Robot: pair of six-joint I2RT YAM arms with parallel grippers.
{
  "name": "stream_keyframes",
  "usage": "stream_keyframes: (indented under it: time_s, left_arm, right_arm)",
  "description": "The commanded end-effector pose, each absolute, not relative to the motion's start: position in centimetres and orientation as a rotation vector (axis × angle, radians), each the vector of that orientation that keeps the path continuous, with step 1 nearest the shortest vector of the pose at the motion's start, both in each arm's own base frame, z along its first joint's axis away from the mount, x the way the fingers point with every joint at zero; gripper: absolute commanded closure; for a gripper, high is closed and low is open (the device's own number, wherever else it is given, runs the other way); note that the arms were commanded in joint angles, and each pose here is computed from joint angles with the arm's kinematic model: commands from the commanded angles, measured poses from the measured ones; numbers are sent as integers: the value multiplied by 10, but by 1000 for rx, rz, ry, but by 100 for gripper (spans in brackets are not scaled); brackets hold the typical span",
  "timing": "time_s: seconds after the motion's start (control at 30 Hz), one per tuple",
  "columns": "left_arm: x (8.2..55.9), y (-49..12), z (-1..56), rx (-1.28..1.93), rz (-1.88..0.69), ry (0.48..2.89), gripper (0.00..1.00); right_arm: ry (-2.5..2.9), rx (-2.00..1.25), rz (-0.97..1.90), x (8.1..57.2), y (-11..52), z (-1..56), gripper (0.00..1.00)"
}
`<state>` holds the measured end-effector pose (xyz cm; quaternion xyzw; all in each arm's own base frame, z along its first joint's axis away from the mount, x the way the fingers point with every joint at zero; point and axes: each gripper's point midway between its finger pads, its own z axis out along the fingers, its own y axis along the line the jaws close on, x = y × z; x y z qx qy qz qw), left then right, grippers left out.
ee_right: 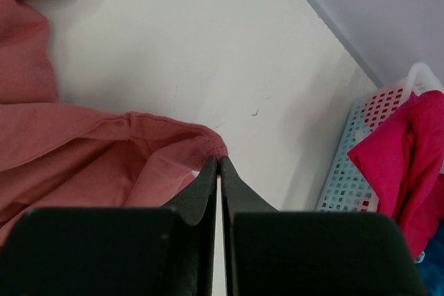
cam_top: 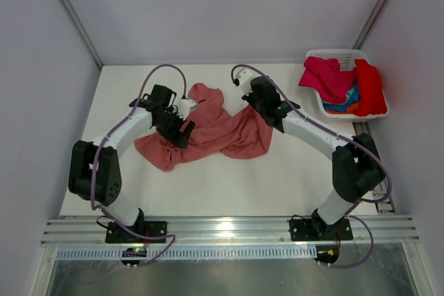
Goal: Fold and stack the t-shirts
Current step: Flatten the tshirt out
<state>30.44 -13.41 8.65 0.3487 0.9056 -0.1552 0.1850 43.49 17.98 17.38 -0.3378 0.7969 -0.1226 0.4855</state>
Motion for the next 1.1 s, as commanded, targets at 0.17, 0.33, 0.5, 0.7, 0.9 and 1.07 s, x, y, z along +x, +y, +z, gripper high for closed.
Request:
stream_keyframes:
  time_s: [0.17, 0.33, 0.5, 0.7, 0.9, 1.07]
  left_arm:
    - [319, -132, 86, 948, -377, 2513, 22]
    - [320, -129, 78, 946, -355, 2529, 22]
    - [319, -127, 69, 944, -346, 2549, 23]
    - [321, -125, 66, 939, -321, 2553, 23]
    - [328, -120, 73, 929, -268, 2525, 23]
    - [330, -119, 75, 919, -254, 2523, 23]
  right_arm:
    - [1891, -791, -274, 437, 185, 194, 97]
    - [1892, -793, -276, 437, 184, 194, 97]
    - [1897, -796, -275, 436, 185, 192, 97]
    - [1899, -798, -278, 436, 184, 191, 97]
    - [1901, -802, -279, 437, 184, 190, 97]
    - [1902, -804, -281, 437, 184, 189, 97]
